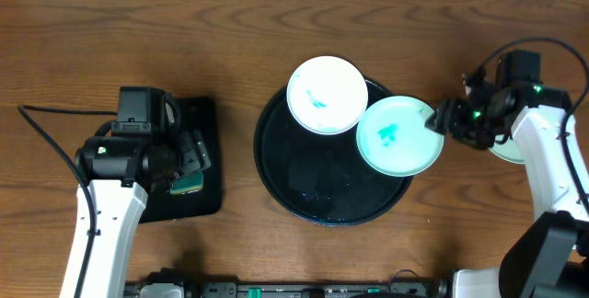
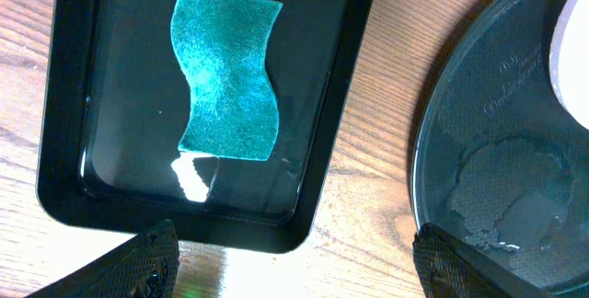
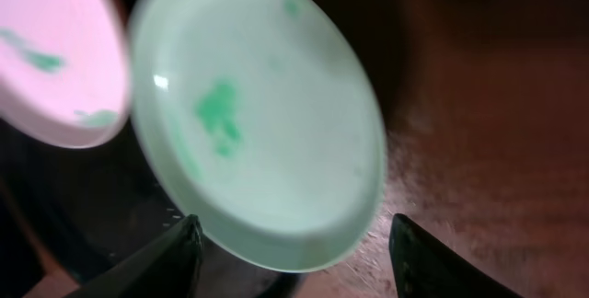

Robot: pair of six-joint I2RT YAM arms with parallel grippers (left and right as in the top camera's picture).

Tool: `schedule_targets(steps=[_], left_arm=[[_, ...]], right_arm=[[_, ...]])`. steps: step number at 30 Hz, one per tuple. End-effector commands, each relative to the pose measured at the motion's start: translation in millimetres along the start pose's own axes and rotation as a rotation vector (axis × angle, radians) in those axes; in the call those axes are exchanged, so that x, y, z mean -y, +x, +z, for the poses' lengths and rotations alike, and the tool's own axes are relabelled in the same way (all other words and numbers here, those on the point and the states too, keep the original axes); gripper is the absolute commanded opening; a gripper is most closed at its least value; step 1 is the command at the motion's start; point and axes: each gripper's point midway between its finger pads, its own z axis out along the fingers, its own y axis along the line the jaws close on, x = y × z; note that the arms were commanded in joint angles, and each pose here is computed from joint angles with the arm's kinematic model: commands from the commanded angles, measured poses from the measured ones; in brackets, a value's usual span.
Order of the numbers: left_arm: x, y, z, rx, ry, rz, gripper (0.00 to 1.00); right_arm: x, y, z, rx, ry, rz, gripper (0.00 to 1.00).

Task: Clean dirty plates on tray and stack at the side
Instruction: 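Move right gripper to the lower plate and drag it toward the right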

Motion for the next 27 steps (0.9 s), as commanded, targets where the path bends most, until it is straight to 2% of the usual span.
schedule_targets(steps=[1,8,9,10,12,16,18,19,27], left_arm=[[-2,3,4,-0.015,-0.012,0.017,0.82],[-3,4,4,-0.015,-0.012,0.017,0.82],[-3,4,4,-0.015,-0.012,0.017,0.82],[-3,4,4,-0.015,-0.012,0.017,0.82],[-3,4,4,-0.015,-0.012,0.017,0.82],[-3,4,4,-0.015,-0.012,0.017,0.82],[-2,4,4,-0.015,-0.012,0.017,0.82],[-2,4,4,-0.015,-0.012,0.017,0.82],[-2,4,4,-0.016,-0.012,0.017,0.82]], right_arm=[[14,13,15,-0.031,0.058,0.060,0.60],[22,19,39,-0.007,0.046,0.097,0.49],[23,21,42,-0.006,0.045,0.098,0.46],[25,23,47,-0.005,0.045,0.110,0.35],[27,26,52,-0.001,0.044,0.118,0.29],[30,28,59,0.010,0.042,0.122,0.25],[31,28,61,0.016,0.041,0.120,0.14],[31,28,61,0.017,0.040,0.119,0.02],[31,28,61,0.016,0.040,0.119,0.01]])
